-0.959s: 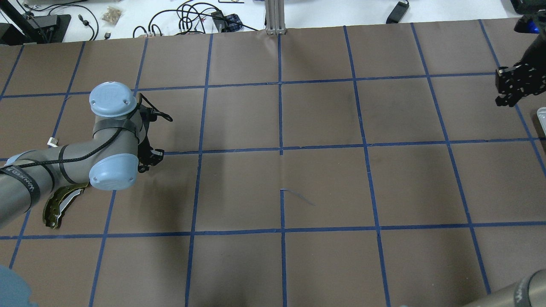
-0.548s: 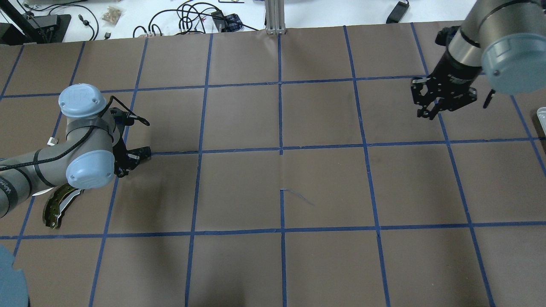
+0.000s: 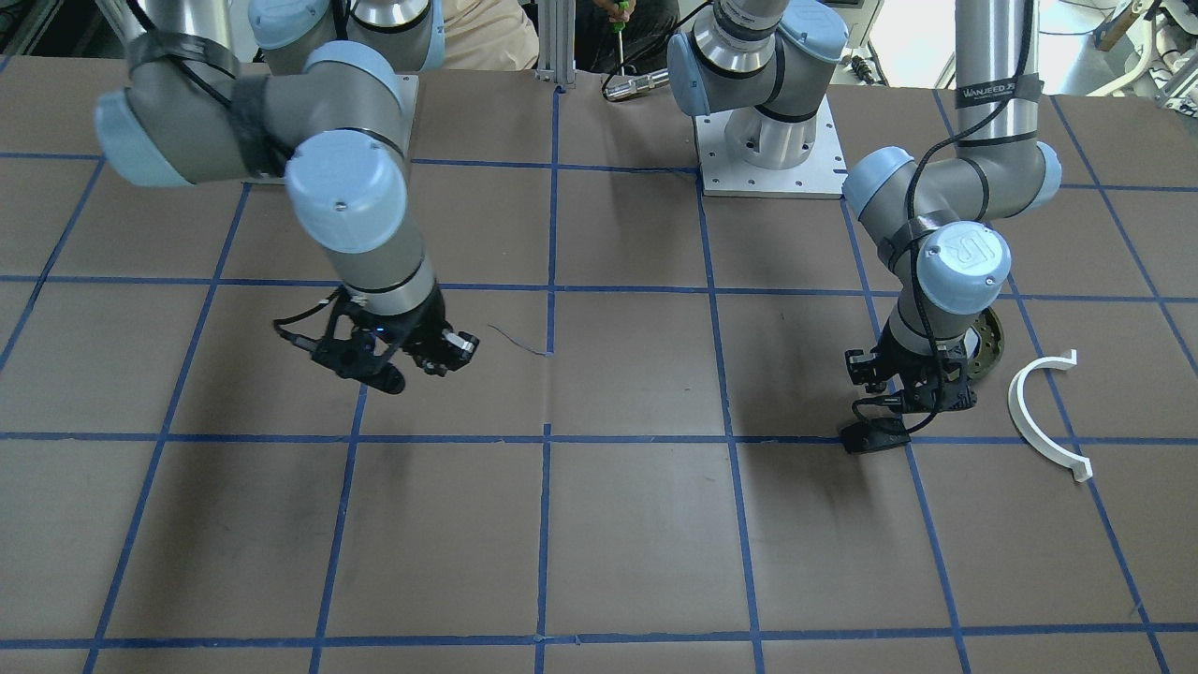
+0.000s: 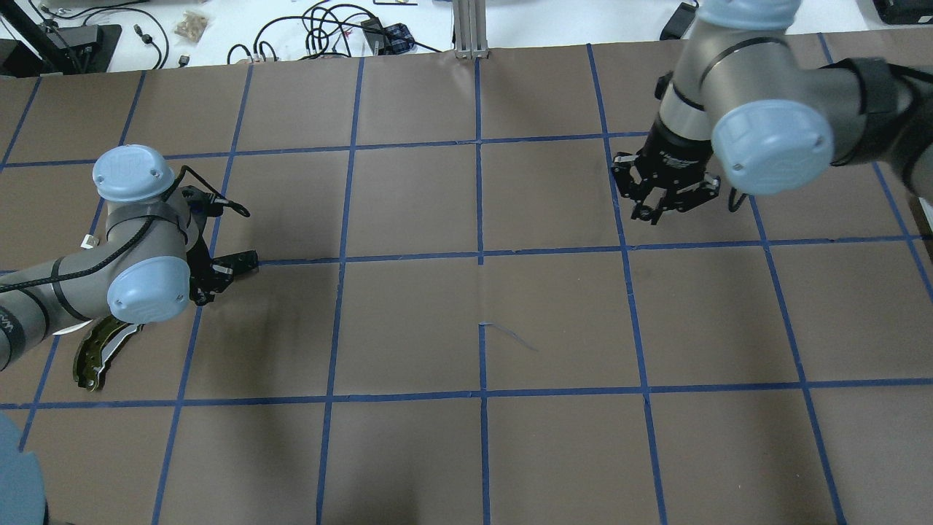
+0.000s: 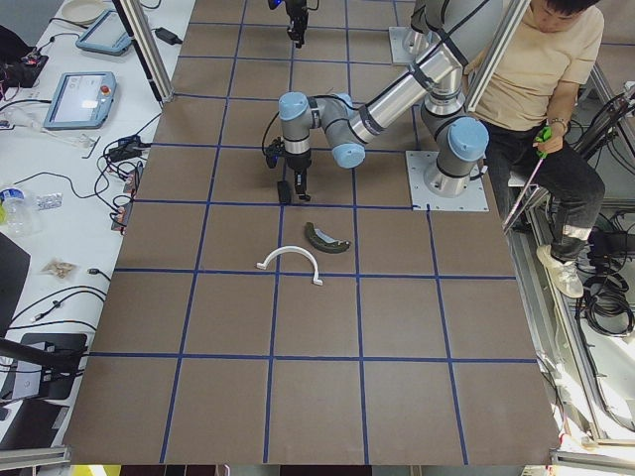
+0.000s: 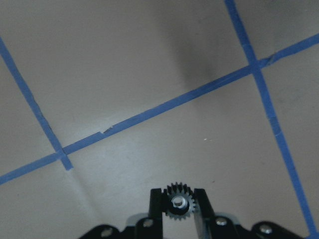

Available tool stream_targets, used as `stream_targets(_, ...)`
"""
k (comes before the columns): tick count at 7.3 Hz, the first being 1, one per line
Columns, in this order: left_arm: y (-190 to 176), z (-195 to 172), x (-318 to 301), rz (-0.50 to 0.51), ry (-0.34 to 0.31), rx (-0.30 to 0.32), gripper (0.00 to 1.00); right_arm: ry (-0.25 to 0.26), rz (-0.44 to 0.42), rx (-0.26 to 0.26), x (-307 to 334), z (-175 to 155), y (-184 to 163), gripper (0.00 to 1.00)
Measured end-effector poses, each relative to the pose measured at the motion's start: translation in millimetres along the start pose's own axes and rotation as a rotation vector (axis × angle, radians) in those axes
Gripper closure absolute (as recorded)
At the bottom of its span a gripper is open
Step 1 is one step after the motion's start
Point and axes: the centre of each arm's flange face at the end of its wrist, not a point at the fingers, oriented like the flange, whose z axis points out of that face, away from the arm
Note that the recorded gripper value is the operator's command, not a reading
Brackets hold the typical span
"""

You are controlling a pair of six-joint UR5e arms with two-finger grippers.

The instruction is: Place bearing gear from tray to pile

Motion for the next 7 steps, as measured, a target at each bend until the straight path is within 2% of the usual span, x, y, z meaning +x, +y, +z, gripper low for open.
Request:
stream_targets(2,-5,-15,12,-0.003,0.036,0.017,0.0,0.011,-0.031,-0.013,-48,37,43,1.0)
stream_targets(4,-23,-64,45,-0.039,0.093,-0.01,0.03,-0.017,-0.032,-0.052,-82,68,74,1.0)
stream_targets(5,-34,-104,67,-0.047,0.099,-0.017,0.02,-0.032,-0.029,-0.056,-95,82,85,0.9)
stream_targets(6,-41,-145,93,-0.044,0.098,-0.006,0.0,-0.039,-0.032,-0.056,-104,93,94,0.27)
stream_targets(7,-42,-182,116,-0.025,0.11,0.013,0.0,-0.039,-0.037,-0.053,-109,100,98,0.01)
